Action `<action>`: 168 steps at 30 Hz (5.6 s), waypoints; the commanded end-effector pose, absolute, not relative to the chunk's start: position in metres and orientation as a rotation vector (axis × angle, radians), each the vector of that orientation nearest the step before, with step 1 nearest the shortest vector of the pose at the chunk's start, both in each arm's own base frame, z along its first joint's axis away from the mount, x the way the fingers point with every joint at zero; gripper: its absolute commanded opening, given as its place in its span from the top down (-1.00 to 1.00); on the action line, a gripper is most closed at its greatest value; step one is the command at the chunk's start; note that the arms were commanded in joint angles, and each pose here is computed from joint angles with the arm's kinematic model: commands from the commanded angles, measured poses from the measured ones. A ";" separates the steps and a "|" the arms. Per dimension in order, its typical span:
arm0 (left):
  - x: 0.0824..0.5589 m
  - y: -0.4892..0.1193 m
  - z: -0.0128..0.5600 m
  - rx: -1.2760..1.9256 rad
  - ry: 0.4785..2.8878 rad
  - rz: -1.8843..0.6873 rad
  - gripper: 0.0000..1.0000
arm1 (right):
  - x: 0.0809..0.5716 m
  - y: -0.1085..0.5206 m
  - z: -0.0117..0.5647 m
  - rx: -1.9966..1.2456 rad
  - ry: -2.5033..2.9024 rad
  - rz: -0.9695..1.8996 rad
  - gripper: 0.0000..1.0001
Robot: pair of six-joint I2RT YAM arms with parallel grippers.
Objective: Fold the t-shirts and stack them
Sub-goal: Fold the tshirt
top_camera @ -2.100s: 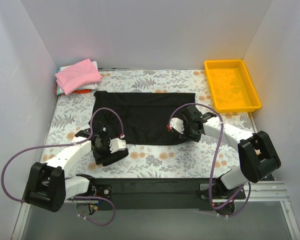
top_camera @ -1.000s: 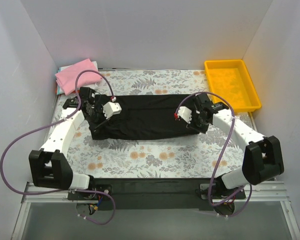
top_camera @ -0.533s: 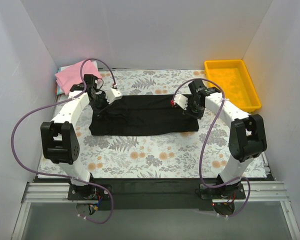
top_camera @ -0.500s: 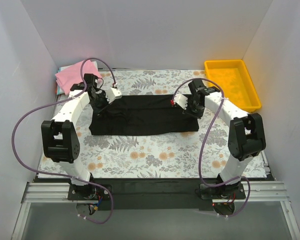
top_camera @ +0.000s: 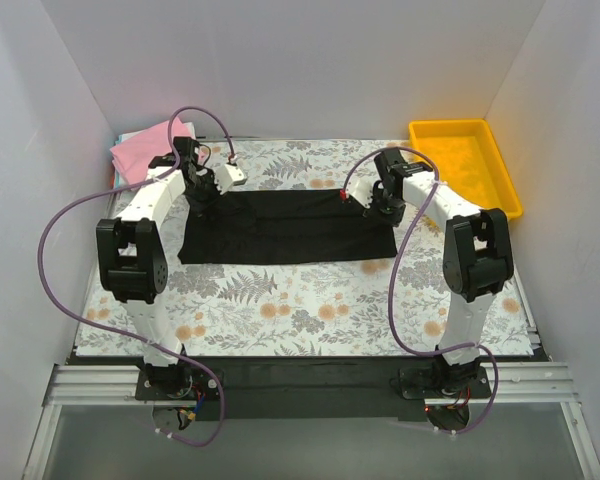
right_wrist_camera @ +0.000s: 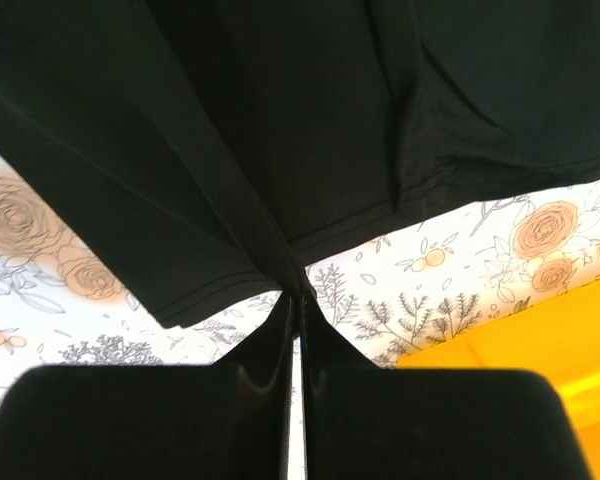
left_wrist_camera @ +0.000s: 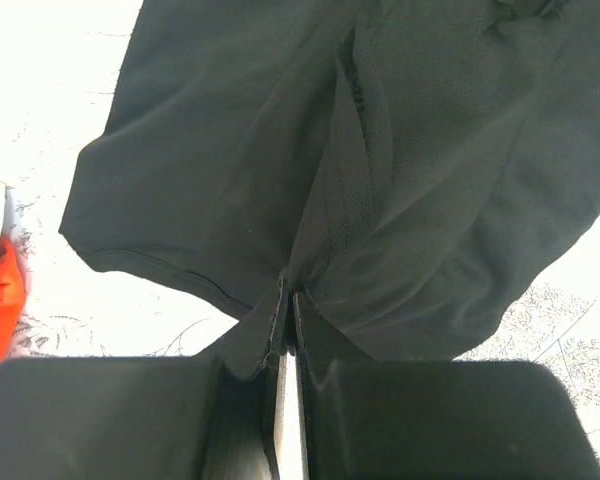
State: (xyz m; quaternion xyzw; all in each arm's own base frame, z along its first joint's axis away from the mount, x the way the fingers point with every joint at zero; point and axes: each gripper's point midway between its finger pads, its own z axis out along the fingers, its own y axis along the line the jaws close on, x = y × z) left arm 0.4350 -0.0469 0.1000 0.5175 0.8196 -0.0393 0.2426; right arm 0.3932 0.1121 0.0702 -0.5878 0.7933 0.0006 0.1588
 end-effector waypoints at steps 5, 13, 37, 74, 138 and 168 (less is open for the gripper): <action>0.447 -0.042 0.108 1.413 2.198 -0.054 1.00 | 0.413 0.114 0.076 -1.712 2.217 -0.029 0.97; 0.447 -0.039 0.098 1.415 2.221 -0.047 1.00 | 0.410 0.112 0.069 -1.720 2.239 -0.027 0.97; 0.386 -0.047 0.131 0.401 2.524 -0.538 0.10 | 0.383 0.144 0.092 -1.455 2.404 0.281 0.45; 0.505 -0.067 0.074 0.176 2.463 -0.579 0.24 | 0.364 0.150 0.036 -1.449 2.571 0.363 0.61; 0.518 -0.077 0.123 -0.264 2.243 -0.856 -0.31 | 0.382 0.166 0.091 -1.372 2.472 0.312 0.63; 0.422 -0.031 0.010 0.108 2.786 -0.309 0.58 | 0.361 0.138 0.016 -1.469 2.631 0.133 0.70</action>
